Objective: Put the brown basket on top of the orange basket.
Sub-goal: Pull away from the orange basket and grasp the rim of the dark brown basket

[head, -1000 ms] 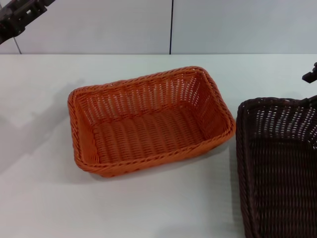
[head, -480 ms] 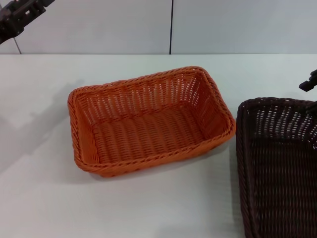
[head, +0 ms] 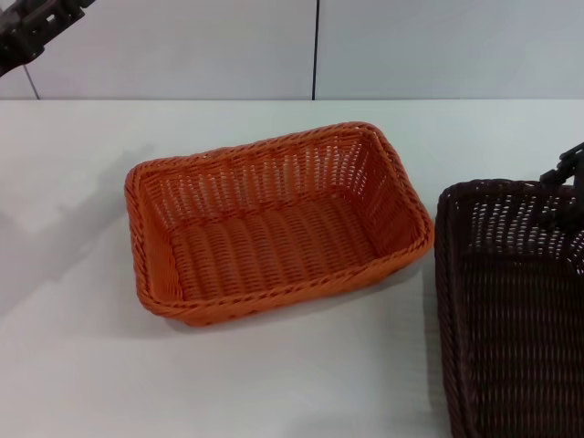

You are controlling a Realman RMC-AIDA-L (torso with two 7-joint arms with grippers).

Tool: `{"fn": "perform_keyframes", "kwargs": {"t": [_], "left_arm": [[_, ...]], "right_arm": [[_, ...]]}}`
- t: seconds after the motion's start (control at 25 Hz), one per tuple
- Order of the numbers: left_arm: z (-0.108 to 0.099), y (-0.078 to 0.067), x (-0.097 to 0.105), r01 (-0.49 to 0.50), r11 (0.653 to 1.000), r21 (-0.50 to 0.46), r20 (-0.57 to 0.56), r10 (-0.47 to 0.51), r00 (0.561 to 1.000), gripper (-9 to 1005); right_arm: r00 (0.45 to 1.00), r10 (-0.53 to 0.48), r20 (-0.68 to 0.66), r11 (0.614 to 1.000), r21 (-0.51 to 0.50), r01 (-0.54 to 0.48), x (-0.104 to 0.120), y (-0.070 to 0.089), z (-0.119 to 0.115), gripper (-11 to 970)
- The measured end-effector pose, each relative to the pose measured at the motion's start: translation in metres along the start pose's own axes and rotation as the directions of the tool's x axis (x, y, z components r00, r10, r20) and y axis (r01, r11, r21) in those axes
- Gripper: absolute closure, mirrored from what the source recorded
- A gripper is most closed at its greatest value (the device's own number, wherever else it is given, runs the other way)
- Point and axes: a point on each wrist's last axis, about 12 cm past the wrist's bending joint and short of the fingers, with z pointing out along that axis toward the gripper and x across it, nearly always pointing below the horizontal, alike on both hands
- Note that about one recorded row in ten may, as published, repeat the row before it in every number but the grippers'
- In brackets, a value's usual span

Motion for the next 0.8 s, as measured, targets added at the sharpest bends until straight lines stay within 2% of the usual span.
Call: {"fn": "perform_keyframes", "kwargs": {"t": [0.64, 0.8], "left_arm": [[-0.005, -0.002, 0.003, 0.017, 1.000, 0.010, 0.000, -0.017, 1.000, 149], [-0.008, -0.002, 0.004, 0.020, 1.000, 0.010, 0.000, -0.020, 1.000, 149]], "right_arm": [[1.000, 0.005, 0.020, 1.000, 0.005, -0.005, 0.003, 0.006, 0.021, 328], [1.000, -0.006, 0.020, 1.000, -0.015, 0.007, 0.003, 0.009, 0.021, 500]]}}
